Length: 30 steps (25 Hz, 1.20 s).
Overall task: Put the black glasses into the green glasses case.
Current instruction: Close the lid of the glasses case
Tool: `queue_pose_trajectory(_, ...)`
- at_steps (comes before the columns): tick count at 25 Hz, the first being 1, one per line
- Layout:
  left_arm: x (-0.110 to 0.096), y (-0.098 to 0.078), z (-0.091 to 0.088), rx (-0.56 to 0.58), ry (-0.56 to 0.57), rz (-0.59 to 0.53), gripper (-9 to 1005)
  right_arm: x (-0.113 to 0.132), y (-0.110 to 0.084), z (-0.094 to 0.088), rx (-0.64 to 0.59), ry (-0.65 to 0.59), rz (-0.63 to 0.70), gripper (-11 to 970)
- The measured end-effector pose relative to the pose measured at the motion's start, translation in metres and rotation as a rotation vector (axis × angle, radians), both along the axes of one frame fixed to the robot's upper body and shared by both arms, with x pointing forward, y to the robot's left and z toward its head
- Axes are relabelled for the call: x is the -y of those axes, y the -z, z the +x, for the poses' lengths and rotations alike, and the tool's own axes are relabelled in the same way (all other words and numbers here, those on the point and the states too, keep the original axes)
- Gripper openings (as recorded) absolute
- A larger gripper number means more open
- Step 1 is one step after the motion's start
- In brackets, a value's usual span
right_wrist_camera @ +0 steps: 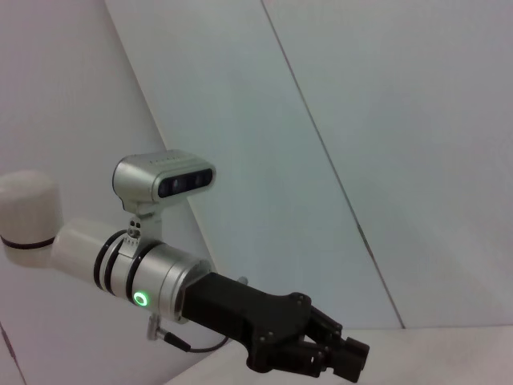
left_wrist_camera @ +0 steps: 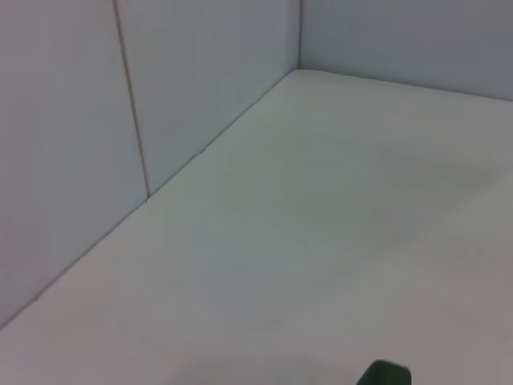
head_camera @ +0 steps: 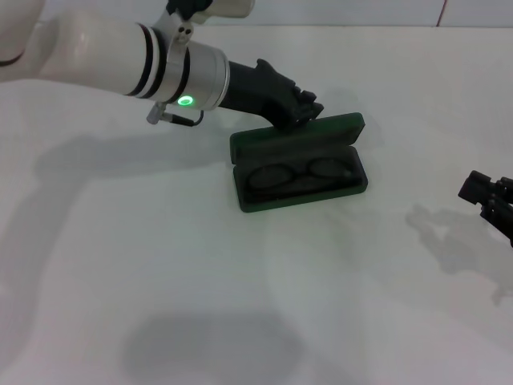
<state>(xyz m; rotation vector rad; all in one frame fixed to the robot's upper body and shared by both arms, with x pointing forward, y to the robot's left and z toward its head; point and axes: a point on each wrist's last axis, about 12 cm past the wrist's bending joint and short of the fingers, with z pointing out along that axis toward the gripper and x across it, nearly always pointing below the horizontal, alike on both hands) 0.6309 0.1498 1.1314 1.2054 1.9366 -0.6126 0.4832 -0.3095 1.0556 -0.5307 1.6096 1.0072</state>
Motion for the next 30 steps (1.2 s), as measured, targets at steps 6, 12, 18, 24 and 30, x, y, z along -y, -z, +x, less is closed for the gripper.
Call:
queue_pose_trajectory(6, -0.003, 0.005, -0.001, -0.024, -0.014, -0.001, 168, -0.001, 0.001, 0.0, -0.003, -0.001, 0.003, 223)
queue_pose_trajectory(12, -0.002, 0.01, -0.002, -0.044, -0.024, 0.0, 168, -0.001, 0.001, 0.0, -0.004, -0.002, 0.003, 224)
queue_pose_trajectory(18, -0.002, 0.014, -0.004, -0.067, -0.01, 0.007, 168, -0.001, 0.001, 0.0, -0.004, -0.001, 0.002, 225)
queue_pose_trajectory(24, 0.001, 0.016, -0.011, -0.104, 0.043, 0.007, 169, -0.002, 0.002, 0.0, -0.006, -0.005, 0.001, 227)
queue_pose_trajectory(30, 0.002, 0.023, -0.021, -0.151, 0.087, 0.004, 167, -0.002, 0.002, 0.0, -0.007, -0.005, 0.001, 228)
